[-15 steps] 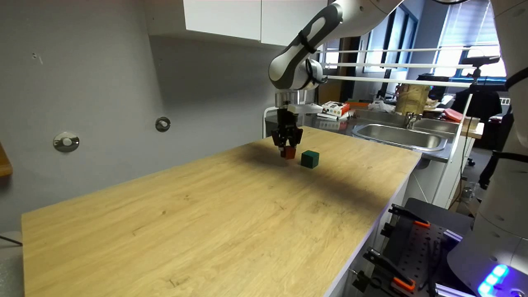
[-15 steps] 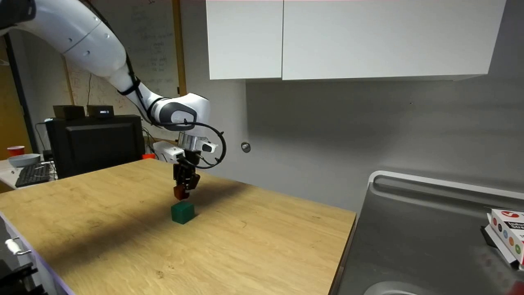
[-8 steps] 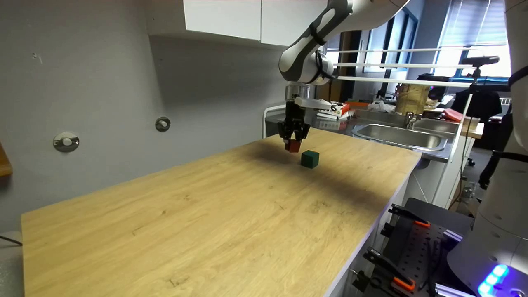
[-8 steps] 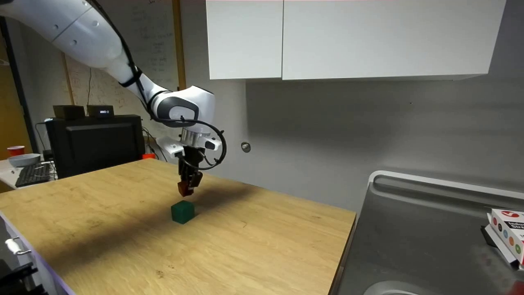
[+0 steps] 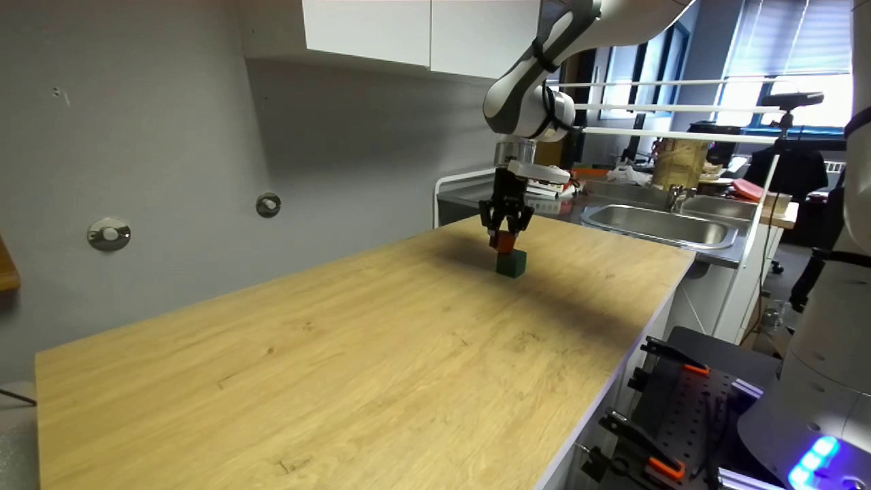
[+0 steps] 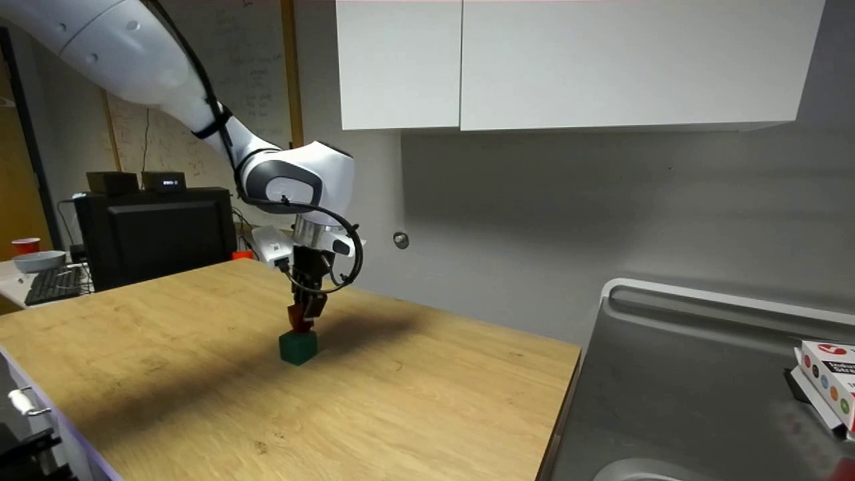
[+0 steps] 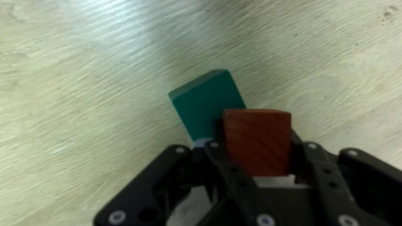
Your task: Put the orange block on the green block
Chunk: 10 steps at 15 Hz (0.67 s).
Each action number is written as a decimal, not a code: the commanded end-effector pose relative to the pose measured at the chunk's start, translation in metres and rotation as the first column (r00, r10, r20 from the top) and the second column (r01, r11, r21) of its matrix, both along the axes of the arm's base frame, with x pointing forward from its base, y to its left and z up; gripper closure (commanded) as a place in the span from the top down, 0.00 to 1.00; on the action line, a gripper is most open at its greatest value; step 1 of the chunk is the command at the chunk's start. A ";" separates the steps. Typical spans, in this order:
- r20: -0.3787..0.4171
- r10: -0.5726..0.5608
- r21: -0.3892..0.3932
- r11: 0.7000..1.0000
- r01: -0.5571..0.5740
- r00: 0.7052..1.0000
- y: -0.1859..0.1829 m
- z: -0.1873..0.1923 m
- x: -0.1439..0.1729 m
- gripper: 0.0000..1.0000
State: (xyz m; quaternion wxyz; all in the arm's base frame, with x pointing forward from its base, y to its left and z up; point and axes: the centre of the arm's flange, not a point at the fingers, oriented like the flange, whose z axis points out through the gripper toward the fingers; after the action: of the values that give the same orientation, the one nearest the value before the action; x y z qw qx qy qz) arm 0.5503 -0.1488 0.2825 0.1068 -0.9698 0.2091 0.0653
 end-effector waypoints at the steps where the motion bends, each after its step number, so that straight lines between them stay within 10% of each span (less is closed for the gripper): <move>1: 0.022 -0.033 0.021 0.999 0.033 0.999 -0.009 0.005 -0.026 0.18; 10: -0.004 -0.053 0.016 0.998 0.053 0.999 -0.014 0.002 -0.034 0.18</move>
State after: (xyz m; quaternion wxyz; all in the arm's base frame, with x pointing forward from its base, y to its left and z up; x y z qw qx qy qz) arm 0.5238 -0.1660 0.2792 0.1113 -0.9628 0.2359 0.0710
